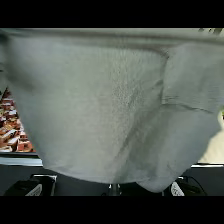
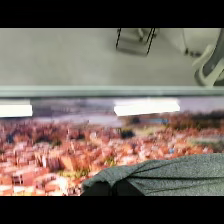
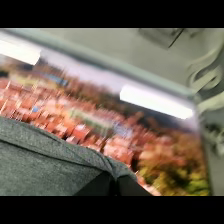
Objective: Fold the shirts.
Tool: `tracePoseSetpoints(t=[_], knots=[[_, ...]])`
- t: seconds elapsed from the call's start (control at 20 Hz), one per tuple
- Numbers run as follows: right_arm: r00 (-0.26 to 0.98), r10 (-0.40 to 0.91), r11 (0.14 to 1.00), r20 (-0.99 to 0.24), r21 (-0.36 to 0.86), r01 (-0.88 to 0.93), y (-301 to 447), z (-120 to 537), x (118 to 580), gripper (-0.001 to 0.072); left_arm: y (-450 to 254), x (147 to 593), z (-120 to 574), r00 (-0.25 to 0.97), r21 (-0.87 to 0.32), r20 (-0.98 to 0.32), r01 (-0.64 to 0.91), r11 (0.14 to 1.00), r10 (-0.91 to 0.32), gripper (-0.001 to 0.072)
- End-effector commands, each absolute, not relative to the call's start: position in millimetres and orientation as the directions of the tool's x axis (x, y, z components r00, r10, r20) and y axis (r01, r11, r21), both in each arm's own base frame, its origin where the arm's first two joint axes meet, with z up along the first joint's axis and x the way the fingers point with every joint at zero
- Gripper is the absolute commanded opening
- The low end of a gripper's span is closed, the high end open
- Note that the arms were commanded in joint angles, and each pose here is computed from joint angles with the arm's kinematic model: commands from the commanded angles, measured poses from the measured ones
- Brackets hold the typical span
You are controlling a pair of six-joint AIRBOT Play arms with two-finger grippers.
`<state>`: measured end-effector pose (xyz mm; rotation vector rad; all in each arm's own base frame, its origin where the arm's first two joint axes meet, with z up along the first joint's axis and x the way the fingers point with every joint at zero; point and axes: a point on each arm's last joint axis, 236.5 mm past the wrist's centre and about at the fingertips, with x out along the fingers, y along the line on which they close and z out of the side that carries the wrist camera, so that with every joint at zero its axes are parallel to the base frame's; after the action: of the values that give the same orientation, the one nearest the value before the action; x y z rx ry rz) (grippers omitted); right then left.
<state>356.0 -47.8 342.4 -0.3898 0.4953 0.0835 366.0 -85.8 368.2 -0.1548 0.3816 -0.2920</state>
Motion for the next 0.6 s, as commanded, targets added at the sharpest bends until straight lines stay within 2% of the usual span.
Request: tracePoseSetpoints(t=[0.0,0.15,0.25,0.4,0.55], knots=[[0.539,0.179,0.939,-0.823,-0.021,-0.343,-40.2,188.0,405.6,0.0021,-85.3,417.3,224.1,0.702,-0.208,-0.657,0.182,0.961,-0.275,0.0027],[0.264,0.329,0.913,-0.907,0.235,-0.332,-26.4,77.0,424.2,0.0020,-87.4,446.4,116.1,0.527,-0.227,-0.809,0.127,0.966,-0.260,0.0027],[0.212,0.327,0.913,-0.921,0.251,-0.322,-25.9,32.8,441.4,0.0020,-87.6,471.0,66.5,0.481,-0.231,-0.841,0.098,0.968,-0.249,0.0026],[0.351,0.285,0.930,-0.892,0.169,-0.326,-18.2,10.2,495.7,0.0021,-87.3,497.2,13.3,0.458,-0.243,-0.857,0.046,0.969,-0.237,0.0027],[0.538,0.221,0.952,-0.813,0.059,-0.302,-22.0,25.1,544.2,0.0021,-87.1,518.0,-5.9,0.494,-0.250,-0.838,0.030,0.968,-0.232,0.0027]])
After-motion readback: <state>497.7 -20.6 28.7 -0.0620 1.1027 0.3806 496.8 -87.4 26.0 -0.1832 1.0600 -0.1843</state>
